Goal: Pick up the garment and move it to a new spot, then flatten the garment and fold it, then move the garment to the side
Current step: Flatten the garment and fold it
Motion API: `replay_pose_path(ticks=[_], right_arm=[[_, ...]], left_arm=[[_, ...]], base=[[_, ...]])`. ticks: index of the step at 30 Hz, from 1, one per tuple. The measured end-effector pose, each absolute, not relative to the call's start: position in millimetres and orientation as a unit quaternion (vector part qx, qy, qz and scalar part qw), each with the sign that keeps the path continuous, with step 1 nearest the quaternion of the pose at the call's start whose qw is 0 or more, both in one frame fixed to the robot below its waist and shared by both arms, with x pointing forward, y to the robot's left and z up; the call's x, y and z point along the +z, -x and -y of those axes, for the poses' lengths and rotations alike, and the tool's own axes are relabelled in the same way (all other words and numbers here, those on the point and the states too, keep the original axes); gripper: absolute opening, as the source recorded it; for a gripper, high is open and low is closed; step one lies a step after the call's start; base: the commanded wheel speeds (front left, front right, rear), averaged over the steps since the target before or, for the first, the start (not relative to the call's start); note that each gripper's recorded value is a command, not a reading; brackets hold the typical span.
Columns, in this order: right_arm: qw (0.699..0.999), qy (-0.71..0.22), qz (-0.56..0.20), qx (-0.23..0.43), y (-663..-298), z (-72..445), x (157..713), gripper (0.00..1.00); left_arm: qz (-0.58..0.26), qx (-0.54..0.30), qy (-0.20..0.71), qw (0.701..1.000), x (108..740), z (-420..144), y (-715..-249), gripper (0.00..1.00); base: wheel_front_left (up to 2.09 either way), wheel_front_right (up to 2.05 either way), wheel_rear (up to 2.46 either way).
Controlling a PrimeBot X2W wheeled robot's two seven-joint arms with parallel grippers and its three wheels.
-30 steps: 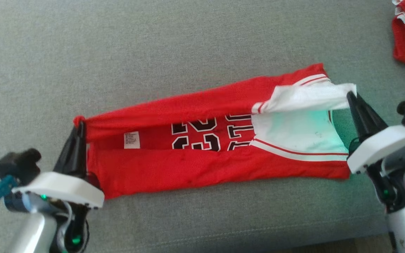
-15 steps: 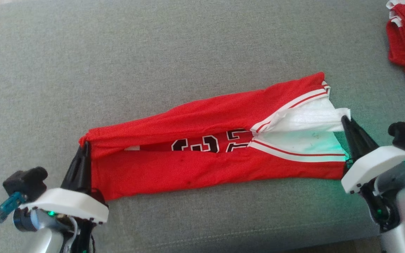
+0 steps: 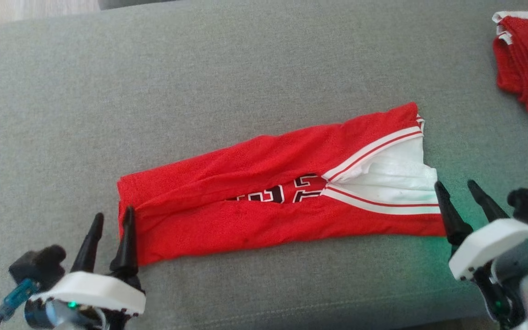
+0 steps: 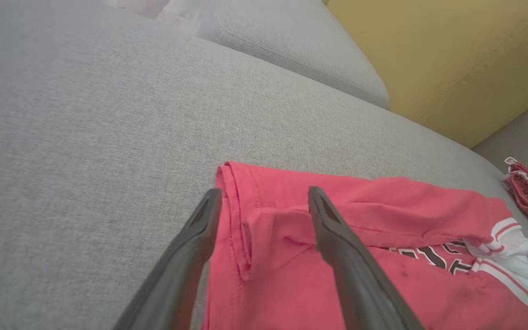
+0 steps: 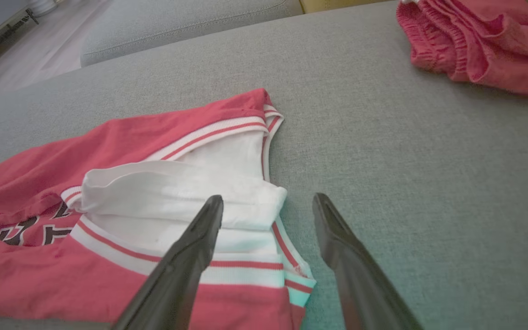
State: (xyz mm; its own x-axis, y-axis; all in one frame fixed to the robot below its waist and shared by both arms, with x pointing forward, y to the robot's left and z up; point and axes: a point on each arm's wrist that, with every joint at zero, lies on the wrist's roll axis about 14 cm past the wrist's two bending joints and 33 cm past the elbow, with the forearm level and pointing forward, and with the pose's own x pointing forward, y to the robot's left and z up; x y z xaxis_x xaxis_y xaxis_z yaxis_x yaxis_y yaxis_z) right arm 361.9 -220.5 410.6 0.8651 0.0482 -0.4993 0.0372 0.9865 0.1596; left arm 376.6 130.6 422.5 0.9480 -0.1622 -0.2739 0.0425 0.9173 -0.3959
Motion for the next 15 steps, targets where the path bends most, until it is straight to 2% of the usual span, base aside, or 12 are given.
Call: replay_pose_path(ticks=[9, 15], right_arm=[[0.966, -0.077, -0.245, -0.006, -351, 228, 427, 1.00], [0.965, -0.057, -0.253, 0.022, -369, 214, 433, 1.00]], left_arm=[[-0.091, -0.036, 0.188, 0.977, 454, -138, -376, 1.00], [-0.073, -0.025, 0.179, 0.981, 464, -142, -374, 1.00]], base=[[0.00, 0.00, 0.00], [0.00, 0.00, 0.00]])
